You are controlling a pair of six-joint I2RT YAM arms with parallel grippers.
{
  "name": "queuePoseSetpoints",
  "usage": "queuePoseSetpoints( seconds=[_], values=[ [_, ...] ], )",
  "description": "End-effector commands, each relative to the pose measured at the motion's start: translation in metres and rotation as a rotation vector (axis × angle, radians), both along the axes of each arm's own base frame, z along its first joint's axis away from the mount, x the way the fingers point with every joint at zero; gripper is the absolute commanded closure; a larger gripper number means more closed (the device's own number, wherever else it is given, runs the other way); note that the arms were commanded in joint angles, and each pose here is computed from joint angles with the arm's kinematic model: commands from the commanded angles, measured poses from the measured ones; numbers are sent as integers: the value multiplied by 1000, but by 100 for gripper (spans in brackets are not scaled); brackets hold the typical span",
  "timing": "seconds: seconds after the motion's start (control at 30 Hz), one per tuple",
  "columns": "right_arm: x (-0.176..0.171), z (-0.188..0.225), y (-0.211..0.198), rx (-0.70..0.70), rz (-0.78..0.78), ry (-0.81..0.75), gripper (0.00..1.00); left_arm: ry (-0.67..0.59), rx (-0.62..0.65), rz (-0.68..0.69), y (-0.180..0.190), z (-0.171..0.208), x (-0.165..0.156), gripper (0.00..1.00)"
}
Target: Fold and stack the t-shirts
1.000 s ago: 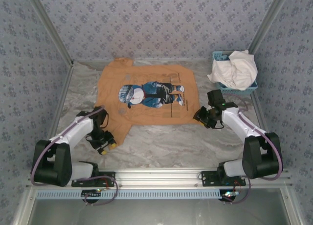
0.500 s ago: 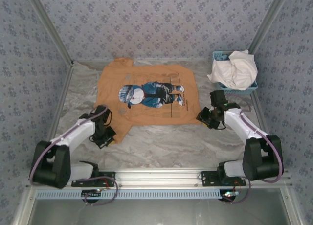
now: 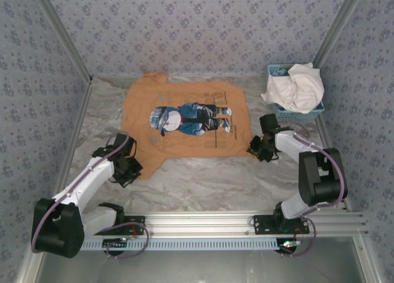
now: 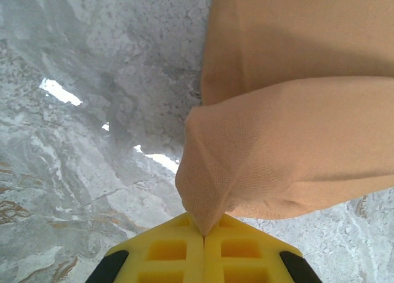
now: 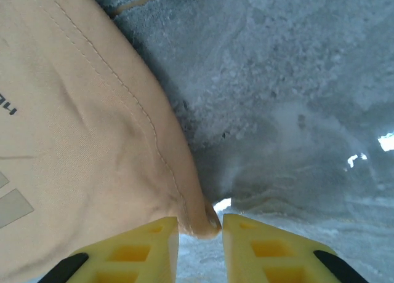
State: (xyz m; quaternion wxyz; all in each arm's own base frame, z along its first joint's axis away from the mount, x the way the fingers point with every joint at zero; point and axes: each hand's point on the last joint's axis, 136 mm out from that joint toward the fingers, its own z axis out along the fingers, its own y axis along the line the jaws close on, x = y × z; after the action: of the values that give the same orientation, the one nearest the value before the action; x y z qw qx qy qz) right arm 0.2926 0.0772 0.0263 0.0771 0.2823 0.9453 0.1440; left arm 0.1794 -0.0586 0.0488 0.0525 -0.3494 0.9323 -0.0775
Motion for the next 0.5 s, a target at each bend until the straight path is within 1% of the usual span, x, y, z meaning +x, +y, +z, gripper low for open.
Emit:
queuePoseSetpoints(
  seconds=[0.0,0.07,0.17,0.2,0.33,0.47],
  values=[
    [10,-3,-2,-3,-31,-6,76,22,0,2,1,1,-9,100],
    [13,-6,-2,-1,-33,-14,81,16,-3,3,1,3,-8,100],
    [29,3,-3,-17,-27,-80,96,-9,0,4,2,12,-4,100],
    [35,11,-1,-21,-19,-104,100,-26,4,5,2,18,-1,100],
    [52,51,2,-52,18,-194,100,-134,3,17,2,56,19,100],
    [53,84,-3,-81,28,-235,100,-209,7,26,3,91,32,100]
  ],
)
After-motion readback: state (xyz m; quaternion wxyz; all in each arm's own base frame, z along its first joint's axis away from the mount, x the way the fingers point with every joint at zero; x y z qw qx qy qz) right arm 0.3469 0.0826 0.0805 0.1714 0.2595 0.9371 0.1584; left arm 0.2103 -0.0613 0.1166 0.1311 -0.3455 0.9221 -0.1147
